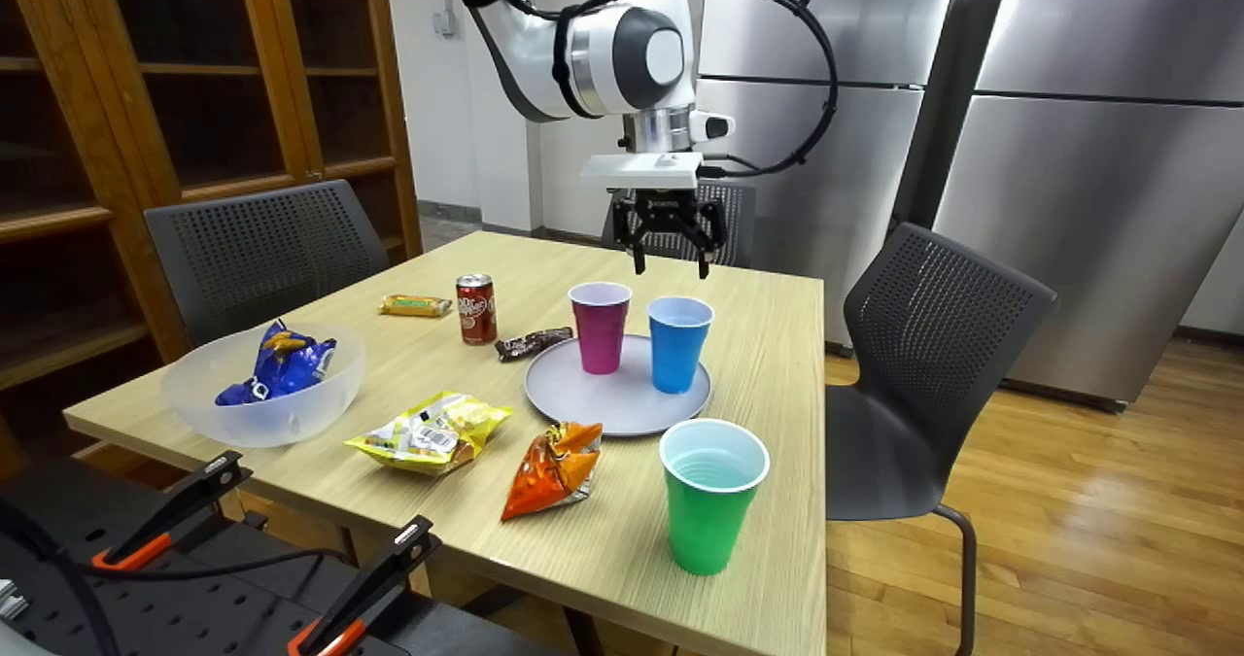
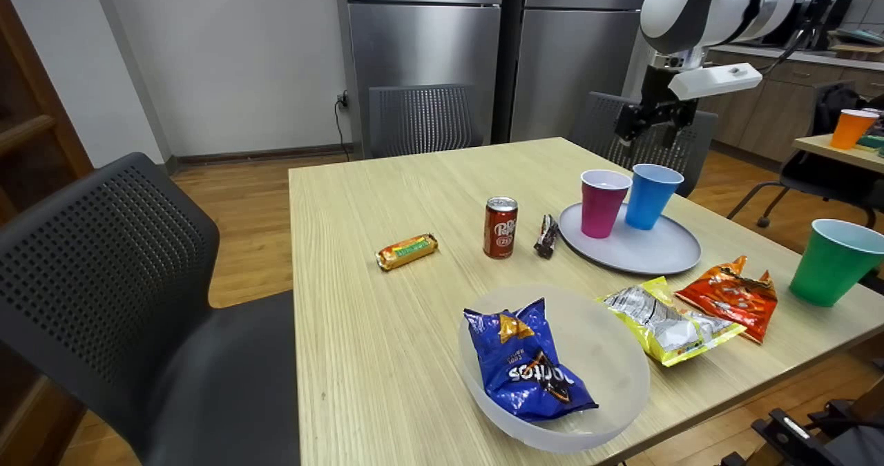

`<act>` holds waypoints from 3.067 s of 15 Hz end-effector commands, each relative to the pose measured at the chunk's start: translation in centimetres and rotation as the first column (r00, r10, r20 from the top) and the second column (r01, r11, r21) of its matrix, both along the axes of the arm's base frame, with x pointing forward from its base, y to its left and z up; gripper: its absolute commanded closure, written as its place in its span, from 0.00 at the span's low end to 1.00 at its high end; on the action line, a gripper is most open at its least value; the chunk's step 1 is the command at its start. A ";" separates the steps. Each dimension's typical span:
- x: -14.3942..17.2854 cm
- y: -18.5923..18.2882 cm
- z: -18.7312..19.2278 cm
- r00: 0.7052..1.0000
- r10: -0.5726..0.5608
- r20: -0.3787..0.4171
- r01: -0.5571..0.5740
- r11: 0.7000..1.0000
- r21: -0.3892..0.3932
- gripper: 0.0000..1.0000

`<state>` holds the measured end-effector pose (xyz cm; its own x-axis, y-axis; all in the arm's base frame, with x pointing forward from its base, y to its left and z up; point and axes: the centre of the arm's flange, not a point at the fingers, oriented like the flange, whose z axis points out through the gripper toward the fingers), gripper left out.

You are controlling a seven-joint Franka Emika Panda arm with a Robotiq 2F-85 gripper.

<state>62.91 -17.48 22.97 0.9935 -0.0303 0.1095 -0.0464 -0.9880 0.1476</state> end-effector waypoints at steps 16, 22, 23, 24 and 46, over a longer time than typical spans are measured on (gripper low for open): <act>-9.0 -3.7 8.8 0.995 -0.011 0.096 0.001 0.995 0.104 0.00; -12.0 -5.9 8.9 0.993 -0.075 0.094 0.062 0.989 0.134 0.00; -12.6 -6.2 8.7 0.992 -0.085 0.089 0.072 0.988 0.139 0.00; -13.1 -6.6 8.5 0.992 -0.096 0.082 0.083 0.986 0.143 0.00; -21.7 -9.9 -1.1 0.947 -0.257 -0.196 0.291 0.941 0.172 0.00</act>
<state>41.79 -27.07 22.61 0.9575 -0.2850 -0.0443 -0.2862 -0.9579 -0.0222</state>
